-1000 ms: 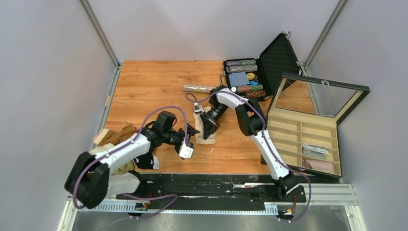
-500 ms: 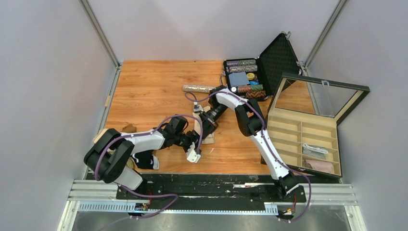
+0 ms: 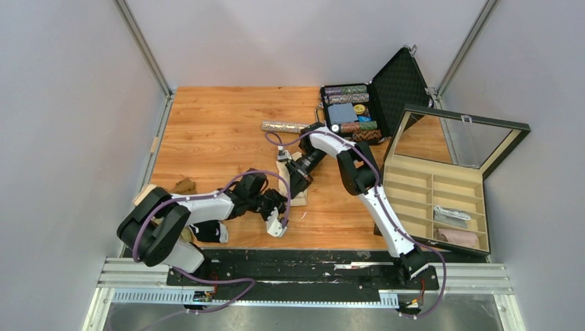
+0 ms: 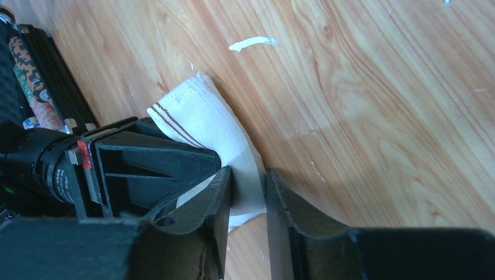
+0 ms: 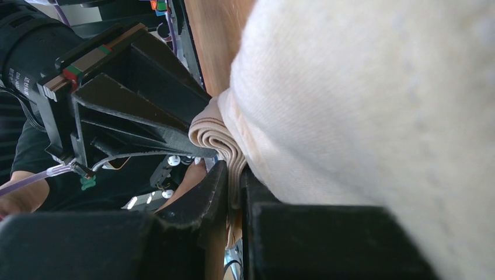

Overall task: Roll the underwear
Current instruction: Roll the underwear to the center of the board.

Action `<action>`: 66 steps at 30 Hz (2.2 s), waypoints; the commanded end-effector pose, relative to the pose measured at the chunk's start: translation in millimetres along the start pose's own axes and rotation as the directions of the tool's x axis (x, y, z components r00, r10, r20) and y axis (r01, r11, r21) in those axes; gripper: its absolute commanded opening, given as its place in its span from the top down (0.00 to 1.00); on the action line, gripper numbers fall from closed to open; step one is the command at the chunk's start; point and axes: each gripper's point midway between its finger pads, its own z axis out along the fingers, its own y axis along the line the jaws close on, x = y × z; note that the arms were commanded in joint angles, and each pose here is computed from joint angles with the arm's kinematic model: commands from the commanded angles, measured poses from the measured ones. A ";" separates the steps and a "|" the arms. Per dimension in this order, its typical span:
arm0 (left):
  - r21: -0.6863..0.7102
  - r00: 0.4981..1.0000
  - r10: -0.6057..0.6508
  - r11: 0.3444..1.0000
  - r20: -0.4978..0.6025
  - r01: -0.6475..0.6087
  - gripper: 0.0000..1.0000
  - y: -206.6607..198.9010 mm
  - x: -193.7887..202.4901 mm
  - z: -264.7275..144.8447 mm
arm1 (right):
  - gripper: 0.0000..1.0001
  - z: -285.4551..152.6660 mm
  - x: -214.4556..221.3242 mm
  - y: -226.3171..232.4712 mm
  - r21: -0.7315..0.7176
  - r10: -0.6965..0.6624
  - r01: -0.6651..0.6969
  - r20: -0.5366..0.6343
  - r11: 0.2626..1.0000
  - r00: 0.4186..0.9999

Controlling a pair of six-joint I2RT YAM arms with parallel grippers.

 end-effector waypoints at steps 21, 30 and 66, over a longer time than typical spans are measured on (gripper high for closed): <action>0.258 0.933 -0.278 0.907 -0.231 0.334 1.00 -7.9 38.6 9.5 | 0.00 -112.1 -52.0 43.1 0.354 -0.404 0.318 0.204 0.880 0.892; 0.329 0.858 -0.475 0.793 -0.193 0.513 1.00 18.2 26.6 1.2 | 0.00 -276.2 -40.5 118.0 0.886 -0.870 0.239 0.282 0.398 0.404; 0.383 0.670 -0.737 0.595 -0.089 0.706 1.00 61.9 43.1 -18.8 | 0.46 -41.1 -51.9 45.9 0.685 -0.869 0.546 -0.453 -0.483 -0.200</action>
